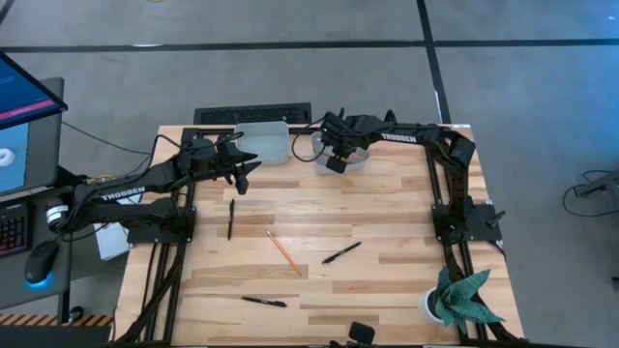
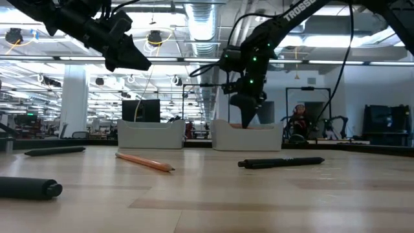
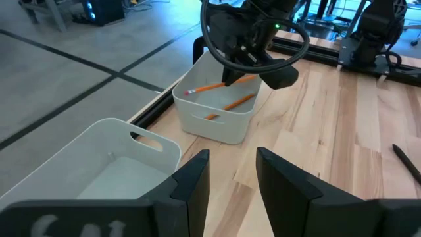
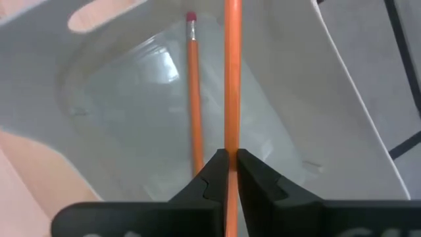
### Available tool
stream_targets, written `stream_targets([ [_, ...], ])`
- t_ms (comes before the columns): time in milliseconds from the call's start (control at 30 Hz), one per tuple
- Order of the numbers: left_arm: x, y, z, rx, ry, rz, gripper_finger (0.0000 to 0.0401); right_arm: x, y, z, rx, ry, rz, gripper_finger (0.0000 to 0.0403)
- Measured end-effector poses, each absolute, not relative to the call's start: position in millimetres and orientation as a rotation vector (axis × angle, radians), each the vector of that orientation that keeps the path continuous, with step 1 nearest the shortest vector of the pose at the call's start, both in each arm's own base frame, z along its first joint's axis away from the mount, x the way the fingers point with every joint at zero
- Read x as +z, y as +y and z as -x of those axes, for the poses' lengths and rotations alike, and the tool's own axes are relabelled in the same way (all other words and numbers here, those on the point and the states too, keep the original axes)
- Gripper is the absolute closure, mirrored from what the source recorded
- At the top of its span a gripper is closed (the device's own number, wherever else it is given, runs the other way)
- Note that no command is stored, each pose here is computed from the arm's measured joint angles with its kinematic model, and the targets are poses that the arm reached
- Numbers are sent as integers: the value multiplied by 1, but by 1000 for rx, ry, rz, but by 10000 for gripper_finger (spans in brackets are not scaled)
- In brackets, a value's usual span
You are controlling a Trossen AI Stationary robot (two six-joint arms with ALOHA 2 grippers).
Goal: Sort pens & pencils
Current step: Put the right pencil into the right gray bin, then put the pencil into the right gray bin
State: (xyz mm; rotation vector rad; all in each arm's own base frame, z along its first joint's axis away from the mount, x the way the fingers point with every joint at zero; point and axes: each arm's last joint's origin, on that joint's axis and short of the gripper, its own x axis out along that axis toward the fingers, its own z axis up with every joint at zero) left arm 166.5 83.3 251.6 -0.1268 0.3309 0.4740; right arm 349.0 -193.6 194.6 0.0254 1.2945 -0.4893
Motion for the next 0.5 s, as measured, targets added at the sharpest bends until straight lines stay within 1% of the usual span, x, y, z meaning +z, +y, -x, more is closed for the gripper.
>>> stream_targets([
  [333, 252, 83, -166, 474, 331, 127, 287, 195, -194, -349, -489, 1295, -25, 319],
  [500, 252, 83, -166, 474, 331, 127, 287, 195, -193, -349, -489, 1295, -25, 315],
])
